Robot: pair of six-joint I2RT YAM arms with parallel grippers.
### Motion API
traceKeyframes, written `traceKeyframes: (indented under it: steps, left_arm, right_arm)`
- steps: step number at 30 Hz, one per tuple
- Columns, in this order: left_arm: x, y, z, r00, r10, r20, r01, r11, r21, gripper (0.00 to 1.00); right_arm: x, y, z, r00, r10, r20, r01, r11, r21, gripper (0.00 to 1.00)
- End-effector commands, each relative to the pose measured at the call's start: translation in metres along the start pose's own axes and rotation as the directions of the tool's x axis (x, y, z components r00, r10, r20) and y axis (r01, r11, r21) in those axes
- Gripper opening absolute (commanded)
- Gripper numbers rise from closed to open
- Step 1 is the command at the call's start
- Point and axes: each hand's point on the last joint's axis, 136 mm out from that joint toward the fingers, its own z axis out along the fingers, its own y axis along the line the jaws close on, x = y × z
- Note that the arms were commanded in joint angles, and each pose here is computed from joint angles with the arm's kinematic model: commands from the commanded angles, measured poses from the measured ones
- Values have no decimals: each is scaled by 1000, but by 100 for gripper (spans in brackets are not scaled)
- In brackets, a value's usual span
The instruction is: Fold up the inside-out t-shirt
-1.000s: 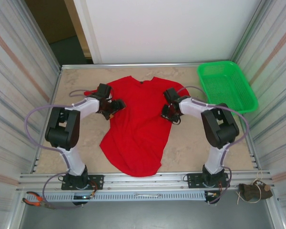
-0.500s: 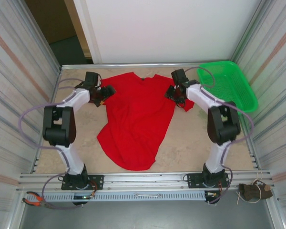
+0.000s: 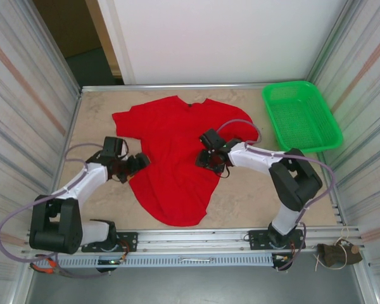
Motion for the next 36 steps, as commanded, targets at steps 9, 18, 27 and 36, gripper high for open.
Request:
traceKeyframes:
  steps: [9, 18, 27, 36]
  left_arm:
    - [26, 23, -18, 997, 66, 34, -62, 990, -129, 83]
    - [54, -4, -20, 933, 359, 8, -349, 912, -217, 61]
    - [89, -60, -12, 760, 649, 6, -636, 746, -199, 54]
    - [127, -79, 25, 677, 731, -91, -733, 656, -180, 49]
  right_arm:
    - [-44, -58, 34, 973, 229, 23, -230, 958, 172, 50]
    - [-96, -56, 0, 983, 179, 28, -181, 981, 76, 50]
    - [-70, -74, -95, 981, 132, 143, -133, 991, -1, 54]
    - [-14, -137, -126, 964, 218, 155, -223, 975, 13, 71]
